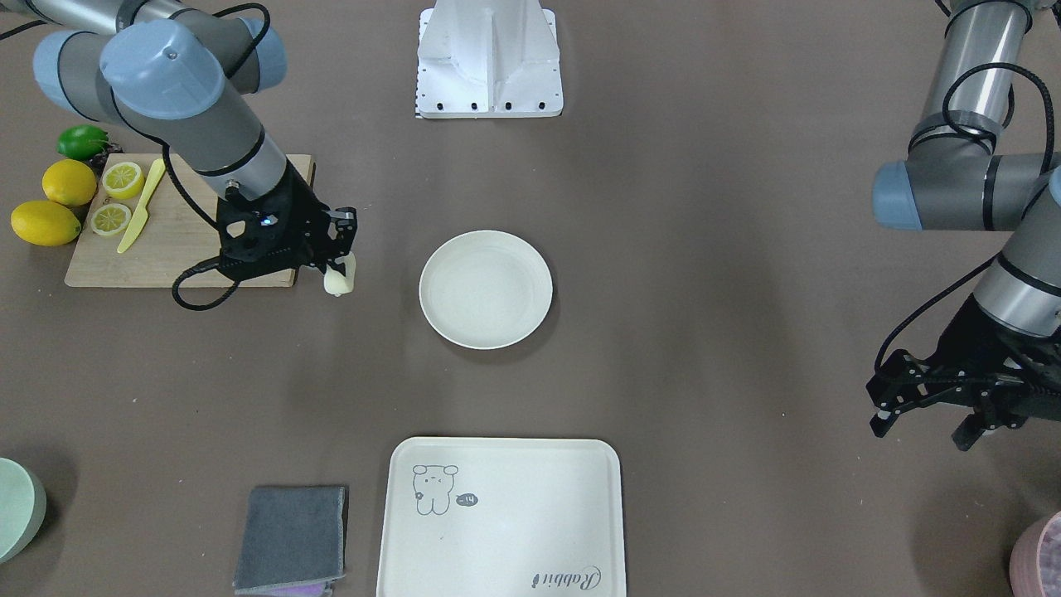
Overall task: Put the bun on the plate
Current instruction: 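Lift the bun with the right gripper and carry it toward the plate, then lower the bun onto the white plate and open the right gripper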
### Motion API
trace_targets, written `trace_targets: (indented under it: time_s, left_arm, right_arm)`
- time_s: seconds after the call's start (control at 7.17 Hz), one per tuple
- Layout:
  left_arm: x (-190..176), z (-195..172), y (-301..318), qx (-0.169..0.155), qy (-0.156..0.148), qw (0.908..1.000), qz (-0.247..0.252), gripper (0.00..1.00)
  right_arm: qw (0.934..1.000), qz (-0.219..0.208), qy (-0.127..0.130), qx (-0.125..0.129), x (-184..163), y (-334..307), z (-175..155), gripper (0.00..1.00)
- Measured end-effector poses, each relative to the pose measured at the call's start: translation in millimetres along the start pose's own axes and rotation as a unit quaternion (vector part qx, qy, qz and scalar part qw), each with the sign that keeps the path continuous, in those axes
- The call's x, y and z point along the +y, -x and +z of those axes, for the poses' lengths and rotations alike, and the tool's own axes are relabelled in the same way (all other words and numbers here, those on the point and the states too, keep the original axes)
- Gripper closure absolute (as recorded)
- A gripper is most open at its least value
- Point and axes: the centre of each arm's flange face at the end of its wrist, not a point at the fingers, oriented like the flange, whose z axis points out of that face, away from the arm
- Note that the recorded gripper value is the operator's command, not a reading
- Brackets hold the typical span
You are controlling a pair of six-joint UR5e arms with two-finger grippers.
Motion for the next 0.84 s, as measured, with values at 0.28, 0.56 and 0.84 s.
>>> trace_targets:
  time_s: [0.28, 0.56, 0.84]
  left_arm:
    - [0, 0, 2, -0.001, -0.001, 1.0000, 0.000, 0.02]
    - [0, 0, 2, -0.002, -0.001, 1.0000, 0.000, 0.02]
    - [1, 1, 3, -0.002, -0.001, 1.0000, 0.000, 0.02]
  right_arm:
    - [0.9995, -0.028, -0.012, -0.005, -27, 46, 9, 1.00]
    - [0.9980, -0.062, -0.012, -0.006, -30, 74, 41, 1.00]
    - [0.9956, -0.090, -0.019, -0.017, -13, 99, 69, 1.00]
